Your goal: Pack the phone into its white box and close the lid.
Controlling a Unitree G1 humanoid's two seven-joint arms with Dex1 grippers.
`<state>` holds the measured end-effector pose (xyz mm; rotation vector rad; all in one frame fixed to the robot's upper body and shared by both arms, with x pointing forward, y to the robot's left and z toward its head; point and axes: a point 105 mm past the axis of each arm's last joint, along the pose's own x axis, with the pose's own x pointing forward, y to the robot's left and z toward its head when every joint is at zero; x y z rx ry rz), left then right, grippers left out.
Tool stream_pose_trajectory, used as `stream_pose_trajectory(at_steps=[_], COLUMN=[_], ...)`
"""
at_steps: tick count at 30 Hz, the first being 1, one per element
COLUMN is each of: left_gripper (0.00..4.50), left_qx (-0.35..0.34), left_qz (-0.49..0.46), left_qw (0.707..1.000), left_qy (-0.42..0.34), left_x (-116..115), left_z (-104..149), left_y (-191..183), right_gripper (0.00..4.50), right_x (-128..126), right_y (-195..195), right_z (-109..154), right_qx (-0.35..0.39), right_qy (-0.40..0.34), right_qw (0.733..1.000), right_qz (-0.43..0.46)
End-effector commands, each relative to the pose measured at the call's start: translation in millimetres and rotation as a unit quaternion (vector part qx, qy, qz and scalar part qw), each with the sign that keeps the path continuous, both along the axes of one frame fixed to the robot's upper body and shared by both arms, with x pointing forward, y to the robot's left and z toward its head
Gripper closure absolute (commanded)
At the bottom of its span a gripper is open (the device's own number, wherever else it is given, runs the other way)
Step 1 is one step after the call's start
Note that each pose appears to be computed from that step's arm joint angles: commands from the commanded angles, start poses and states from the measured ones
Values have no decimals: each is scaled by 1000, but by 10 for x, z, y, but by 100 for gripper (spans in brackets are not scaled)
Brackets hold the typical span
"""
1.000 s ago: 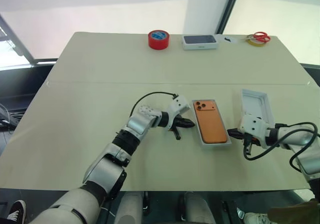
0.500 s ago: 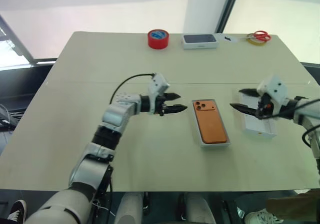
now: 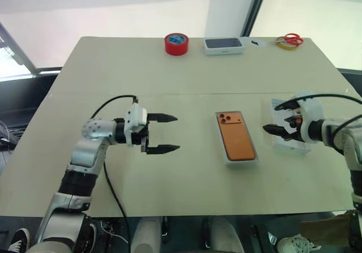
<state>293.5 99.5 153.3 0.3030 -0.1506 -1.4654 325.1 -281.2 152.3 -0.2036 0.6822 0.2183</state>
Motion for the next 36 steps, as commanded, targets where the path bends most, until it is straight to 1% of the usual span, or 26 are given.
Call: stream_pose_trajectory(at_steps=[1, 3, 5, 8, 10, 13, 14, 18, 21, 22, 24, 25, 26, 28, 33, 34, 36], left_gripper=[8, 8, 8, 8, 8, 8, 8, 8, 0, 0, 0, 0, 0, 0, 0, 0, 0], left_qx=[-1, -3, -4, -11, -9, -7, -7, -13, -17, -18, -21, -22, -22, -23, -28, -29, -33], left_qz=[-16, -11, -8, -1, 3, 8, 11, 24, 27, 27, 28, 28, 28, 29, 32, 32, 37], left_qw=[999, 999, 999, 999, 999, 999, 999, 999, 999, 999, 999, 999, 999, 999, 998, 998, 998], left_qy=[-33, -32, -33, -37, -40, -39, -38, -40, -41, -41, -40, -39, -39, -38, -42, -43, -41], left_x=[-124, -146, -152, -199, -243, -280, -283, -270, -268, -269, -280, -283, -286, -281, -234, -224, -198], left_z=[59, 52, 60, 88, 81, 65, 63, 68, 69, 69, 71, 70, 70, 69, 92, 97, 110], left_y=[20, 41, 40, 53, 69, 87, 92, 85, 56, 44, 29, 24, 22, 19, -6, -12, -16], right_gripper=[5, 5, 5, 5, 5, 5, 5, 5, 83, 140, 234, 288, 344, 443, 448, 448, 448], right_x=[27, 74, 105, 247, 310, 352, 363, 365, 356, 343, 312, 299, 293, 286, 302, 326, 437], right_y=[57, 96, 83, 126, 121, 107, 95, 154, 115, 101, 76, 57, 41, 32, 4, -9, -3], right_z=[49, 4, -11, -7, -15, -20, -20, -53, -125, -170, -244, -271, -286, -295, -270, -232, -48], right_qx=[30, 28, 21, 46, 40, 52, 45, 52, 46, 42, 33, 26, 23, 21, 22, 26, 48], right_qy=[41, 65, 73, 80, 87, 98, 101, 115, 122, 127, 134, 136, 137, 136, 125, 115, 65], right_qw=[999, 997, 997, 995, 995, 993, 993, 992, 991, 990, 989, 989, 989, 989, 989, 990, 994], right_qz=[-16, -18, -21, -27, -30, -39, -40, -32, -41, -44, -49, -53, -56, -59, -68, -73, -73])
